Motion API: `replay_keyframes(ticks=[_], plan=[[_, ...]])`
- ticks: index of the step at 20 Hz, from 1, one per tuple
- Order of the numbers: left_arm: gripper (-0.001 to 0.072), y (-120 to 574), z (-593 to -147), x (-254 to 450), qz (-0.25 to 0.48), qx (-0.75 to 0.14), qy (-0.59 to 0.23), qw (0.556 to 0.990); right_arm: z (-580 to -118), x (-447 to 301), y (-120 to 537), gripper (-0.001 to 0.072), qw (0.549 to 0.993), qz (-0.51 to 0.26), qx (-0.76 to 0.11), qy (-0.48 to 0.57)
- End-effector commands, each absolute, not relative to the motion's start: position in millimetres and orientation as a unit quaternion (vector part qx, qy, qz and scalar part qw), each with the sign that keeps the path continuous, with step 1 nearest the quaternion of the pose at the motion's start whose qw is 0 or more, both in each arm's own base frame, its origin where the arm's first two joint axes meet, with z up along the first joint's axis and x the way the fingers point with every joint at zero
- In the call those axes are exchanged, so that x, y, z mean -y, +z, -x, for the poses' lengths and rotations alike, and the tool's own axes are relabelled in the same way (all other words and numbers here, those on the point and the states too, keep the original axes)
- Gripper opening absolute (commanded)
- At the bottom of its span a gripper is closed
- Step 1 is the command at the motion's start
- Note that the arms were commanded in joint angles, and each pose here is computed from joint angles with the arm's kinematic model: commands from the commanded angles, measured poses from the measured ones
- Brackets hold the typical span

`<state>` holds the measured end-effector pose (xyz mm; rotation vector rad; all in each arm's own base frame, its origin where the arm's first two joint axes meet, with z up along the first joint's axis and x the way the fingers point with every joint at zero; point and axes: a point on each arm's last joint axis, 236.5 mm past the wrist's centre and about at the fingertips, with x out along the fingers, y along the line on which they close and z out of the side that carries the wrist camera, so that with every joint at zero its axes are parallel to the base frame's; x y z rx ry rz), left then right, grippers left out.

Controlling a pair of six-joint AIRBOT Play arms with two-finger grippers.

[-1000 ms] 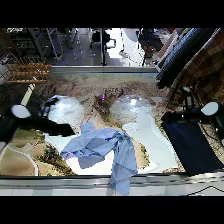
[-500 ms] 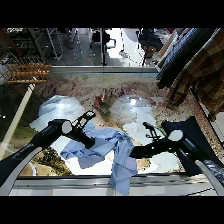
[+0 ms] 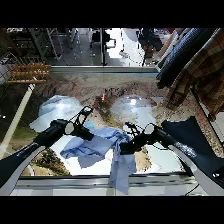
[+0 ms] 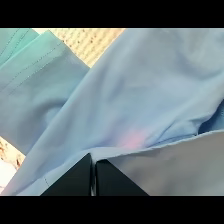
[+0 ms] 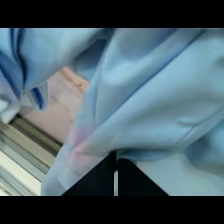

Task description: Fold the clothes and pants, and hang the long-sleeved shirts on hangers.

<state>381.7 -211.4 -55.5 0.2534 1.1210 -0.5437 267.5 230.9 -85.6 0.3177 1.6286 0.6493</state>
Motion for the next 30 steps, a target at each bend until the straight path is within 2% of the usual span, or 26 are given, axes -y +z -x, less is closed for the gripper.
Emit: replay_keyframes(ticks=[1, 3, 6, 9, 11, 14, 15, 17, 19, 21, 24, 26, 30], plan=[[0.0005, -30, -377, 194, -0.135, -0.541, -0.261, 0.788, -268, -187, -59, 0.0016, 0.639, -0.005, -0.721, 0.268], [0.0005, 32, -385, 174, -0.119, -0.52, -0.265, 0.803, -279, -158, 3, 0.0016, 0.681, 0.072, -0.681, 0.26], [0.0006, 176, -393, 146, -0.028, -0.412, -0.286, 0.865, -280, -107, 133, 0.0016, 0.776, 0.156, -0.575, 0.207], [0.0005, 344, -368, 100, 0.047, -0.225, -0.268, 0.936, -255, -82, 273, 0.0016, 0.891, 0.153, -0.387, 0.179], [0.0006, 446, -325, 73, 0.063, -0.086, -0.238, 0.965, -223, -77, 378, 0.0016, 0.955, 0.125, -0.199, 0.182], [0.0006, 557, -246, 55, 0.043, 0.101, -0.162, 0.981, -146, -78, 499, 0.0015, 0.973, 0.075, 0.038, 0.216], [0.0006, 580, -224, 51, 0.024, 0.149, -0.121, 0.981, -123, -74, 527, 0.0015, 0.969, 0.062, 0.093, 0.219], [0.0005, 605, -196, 47, -0.021, 0.207, -0.06, 0.976, -105, -60, 558, 0.0015, 0.967, 0.057, 0.151, 0.197], [0.0006, 608, -202, 36, -0.022, 0.214, -0.049, 0.975, -127, -51, 566, 0.0015, 0.972, 0.068, 0.158, 0.161], [0.0006, 587, -245, 13, 0.027, 0.165, -0.085, 0.982, -183, -53, 550, 0.0015, 0.981, 0.093, 0.11, 0.132], [0.0006, 503, -344, -19, 0.118, 0.015, -0.175, 0.977, -300, -76, 490, 0.0015, 0.985, 0.132, -0.006, 0.115], [0.0006, 425, -420, -25, 0.156, -0.087, -0.206, 0.962, -391, -97, 418, 0.0016, 0.977, 0.144, -0.107, 0.116], [0.0006, 247, -566, -28, 0.173, -0.223, -0.174, 0.943, -545, -98, 265, 0.0016, 0.961, 0.133, -0.221, 0.096]])
